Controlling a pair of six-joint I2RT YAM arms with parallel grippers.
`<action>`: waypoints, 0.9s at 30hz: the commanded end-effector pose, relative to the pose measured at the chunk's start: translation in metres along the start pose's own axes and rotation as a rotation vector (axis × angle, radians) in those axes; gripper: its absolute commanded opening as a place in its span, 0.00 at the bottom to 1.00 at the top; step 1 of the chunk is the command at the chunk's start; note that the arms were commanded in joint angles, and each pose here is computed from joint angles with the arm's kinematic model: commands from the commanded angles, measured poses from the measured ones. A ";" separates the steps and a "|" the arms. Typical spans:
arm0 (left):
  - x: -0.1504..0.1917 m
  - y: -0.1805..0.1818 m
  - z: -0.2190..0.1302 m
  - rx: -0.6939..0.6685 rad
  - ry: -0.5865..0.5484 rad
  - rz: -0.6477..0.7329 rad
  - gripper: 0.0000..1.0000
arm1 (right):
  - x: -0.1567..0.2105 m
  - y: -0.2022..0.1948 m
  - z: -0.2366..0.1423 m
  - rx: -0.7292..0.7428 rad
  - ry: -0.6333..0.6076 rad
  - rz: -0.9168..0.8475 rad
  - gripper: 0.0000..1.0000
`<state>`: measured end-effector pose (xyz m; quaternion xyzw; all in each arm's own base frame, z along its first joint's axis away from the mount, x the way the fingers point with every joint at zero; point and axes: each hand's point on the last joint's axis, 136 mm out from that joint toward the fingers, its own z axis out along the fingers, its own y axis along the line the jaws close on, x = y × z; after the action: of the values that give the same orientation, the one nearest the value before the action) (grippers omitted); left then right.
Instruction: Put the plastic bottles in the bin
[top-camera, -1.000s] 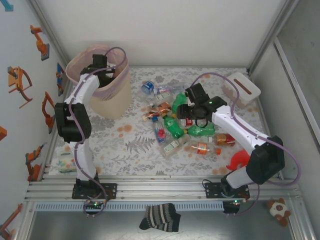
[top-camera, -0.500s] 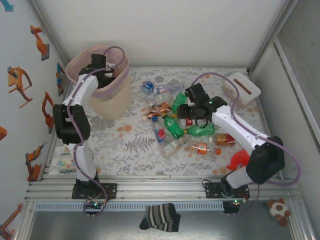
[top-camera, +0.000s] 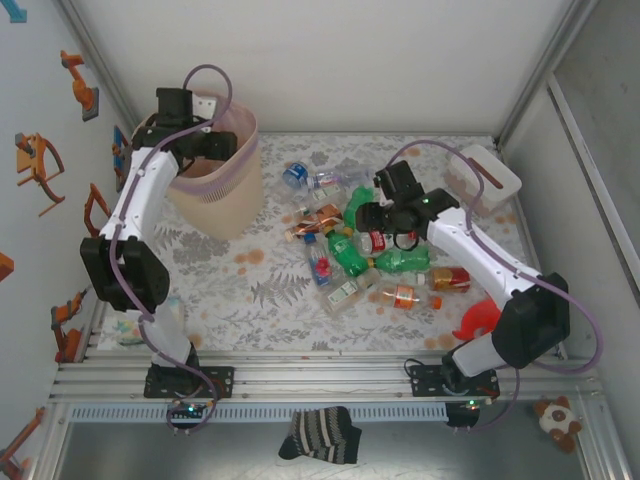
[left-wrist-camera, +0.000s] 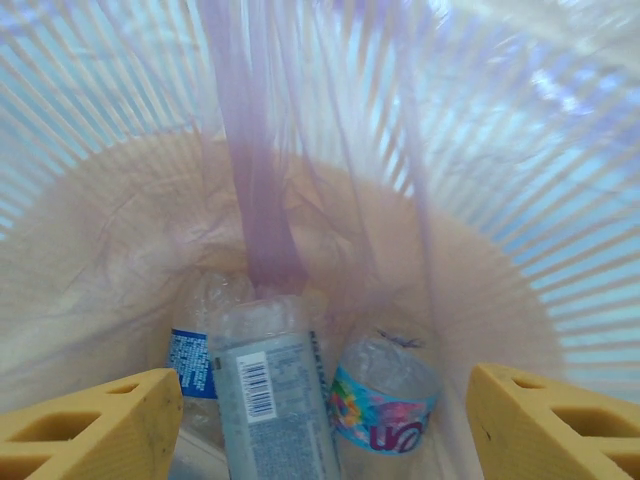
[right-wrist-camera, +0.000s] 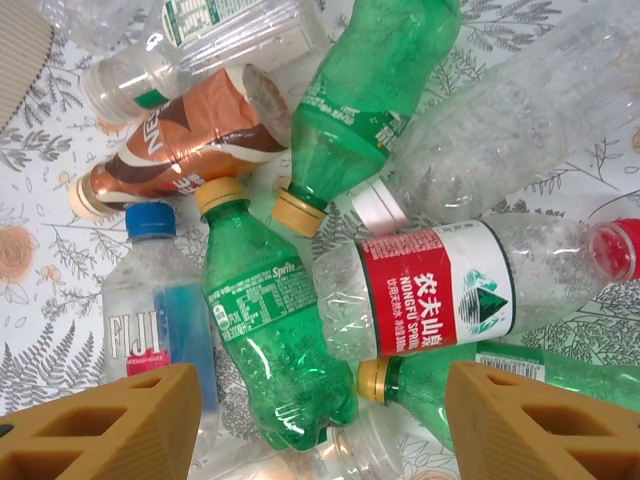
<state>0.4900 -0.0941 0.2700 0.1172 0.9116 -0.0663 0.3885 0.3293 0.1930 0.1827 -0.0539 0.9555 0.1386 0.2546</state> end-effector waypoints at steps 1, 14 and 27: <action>-0.017 -0.009 -0.036 0.049 -0.061 -0.022 0.74 | -0.011 -0.005 -0.003 0.002 -0.011 0.023 0.65; -0.032 -0.044 -0.113 0.208 -0.227 -0.016 0.74 | -0.052 -0.076 0.024 0.139 -0.049 0.312 0.70; -0.017 -0.094 -0.151 0.426 -0.344 -0.010 0.75 | -0.072 -0.140 0.087 0.271 -0.042 0.815 0.67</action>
<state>0.3806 -0.1444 0.3753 0.1667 0.8184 -0.2492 0.4902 0.4442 0.0922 0.1123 0.2963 0.9290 0.0981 0.1989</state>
